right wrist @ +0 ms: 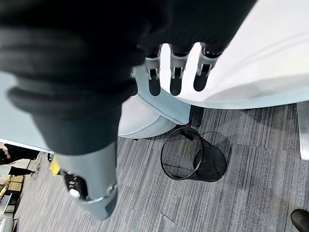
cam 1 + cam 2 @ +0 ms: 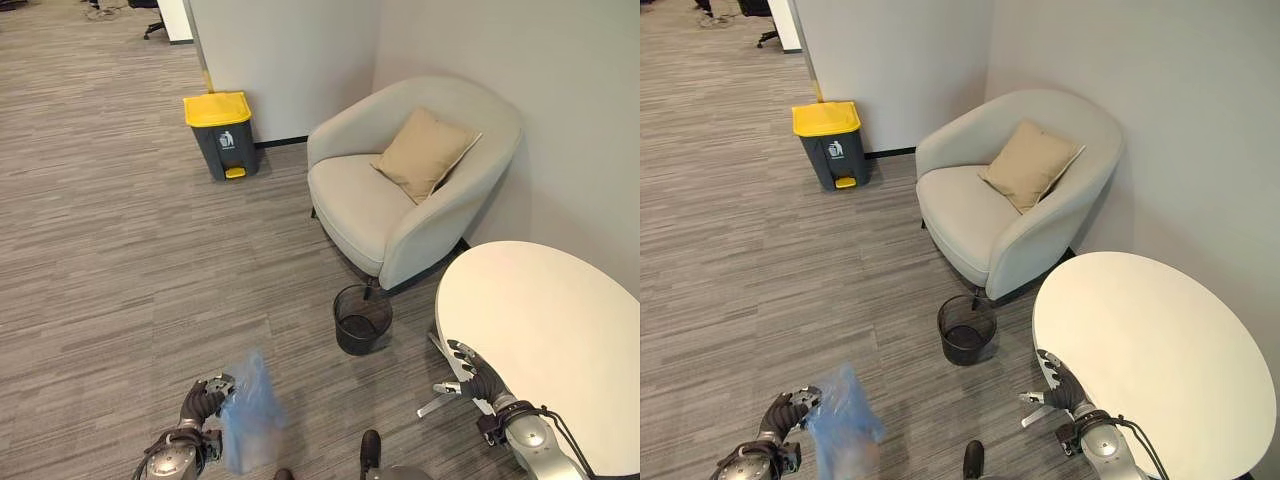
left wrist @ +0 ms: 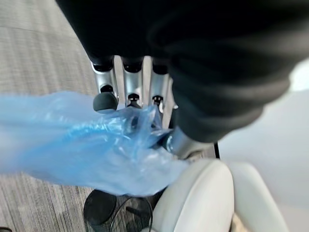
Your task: Gather garbage on tea table into small bin, then transfer packed bag to large trash can.
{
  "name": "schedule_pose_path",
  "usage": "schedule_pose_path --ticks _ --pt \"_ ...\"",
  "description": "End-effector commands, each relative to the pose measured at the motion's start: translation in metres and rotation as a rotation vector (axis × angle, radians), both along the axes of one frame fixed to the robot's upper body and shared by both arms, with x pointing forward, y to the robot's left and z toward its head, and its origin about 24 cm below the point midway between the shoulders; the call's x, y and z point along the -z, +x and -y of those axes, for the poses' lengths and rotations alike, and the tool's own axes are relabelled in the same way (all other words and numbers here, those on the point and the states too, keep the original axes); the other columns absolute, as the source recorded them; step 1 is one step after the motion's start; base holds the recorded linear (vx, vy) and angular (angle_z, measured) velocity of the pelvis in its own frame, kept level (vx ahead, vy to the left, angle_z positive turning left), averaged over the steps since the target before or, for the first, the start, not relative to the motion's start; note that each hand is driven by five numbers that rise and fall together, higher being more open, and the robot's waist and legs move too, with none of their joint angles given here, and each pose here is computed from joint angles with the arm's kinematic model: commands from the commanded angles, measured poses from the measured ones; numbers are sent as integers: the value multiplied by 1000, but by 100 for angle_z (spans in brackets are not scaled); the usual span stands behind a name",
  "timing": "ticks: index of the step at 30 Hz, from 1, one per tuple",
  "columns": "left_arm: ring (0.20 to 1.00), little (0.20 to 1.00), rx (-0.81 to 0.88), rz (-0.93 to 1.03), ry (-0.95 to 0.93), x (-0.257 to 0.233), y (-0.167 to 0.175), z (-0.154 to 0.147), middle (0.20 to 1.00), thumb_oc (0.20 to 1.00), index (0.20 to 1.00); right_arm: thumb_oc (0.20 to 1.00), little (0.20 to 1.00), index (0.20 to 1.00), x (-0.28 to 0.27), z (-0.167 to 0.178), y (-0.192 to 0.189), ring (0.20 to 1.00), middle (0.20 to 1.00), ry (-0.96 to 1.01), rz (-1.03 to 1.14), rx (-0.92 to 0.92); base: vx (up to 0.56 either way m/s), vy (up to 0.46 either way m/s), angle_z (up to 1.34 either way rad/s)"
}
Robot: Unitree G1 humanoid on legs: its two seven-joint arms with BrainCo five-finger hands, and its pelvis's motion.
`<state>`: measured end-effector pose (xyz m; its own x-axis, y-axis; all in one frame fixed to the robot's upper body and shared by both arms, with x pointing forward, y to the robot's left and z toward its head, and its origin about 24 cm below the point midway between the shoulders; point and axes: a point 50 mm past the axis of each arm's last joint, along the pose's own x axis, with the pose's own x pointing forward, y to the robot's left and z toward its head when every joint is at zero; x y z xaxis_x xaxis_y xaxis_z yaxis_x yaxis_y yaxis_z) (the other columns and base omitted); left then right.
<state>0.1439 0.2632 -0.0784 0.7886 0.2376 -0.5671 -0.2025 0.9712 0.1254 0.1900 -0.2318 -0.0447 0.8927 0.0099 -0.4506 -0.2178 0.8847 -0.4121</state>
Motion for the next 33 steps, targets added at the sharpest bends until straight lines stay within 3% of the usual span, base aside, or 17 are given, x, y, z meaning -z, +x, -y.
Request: schedule_pose_path --ticks 1,12,22,33 --pt "200 200 -77 199 22 -30 34 -19 200 200 200 1000 1000 1000 -21 -1 25 1000 1000 50 136 30 -150 -85 66" --pt "200 200 -89 212 -13 -30 45 -13 200 200 200 1000 1000 1000 -13 5 26 1000 1000 25 103 83 -3 30 79" --pt "200 200 -32 247 78 -45 58 -20 200 200 200 1000 1000 1000 -11 -16 38 1000 1000 75 113 64 77 207 11" --pt "200 200 4 286 86 -53 73 -13 200 200 200 1000 1000 1000 -19 -12 43 1000 1000 74 148 77 168 45 21"
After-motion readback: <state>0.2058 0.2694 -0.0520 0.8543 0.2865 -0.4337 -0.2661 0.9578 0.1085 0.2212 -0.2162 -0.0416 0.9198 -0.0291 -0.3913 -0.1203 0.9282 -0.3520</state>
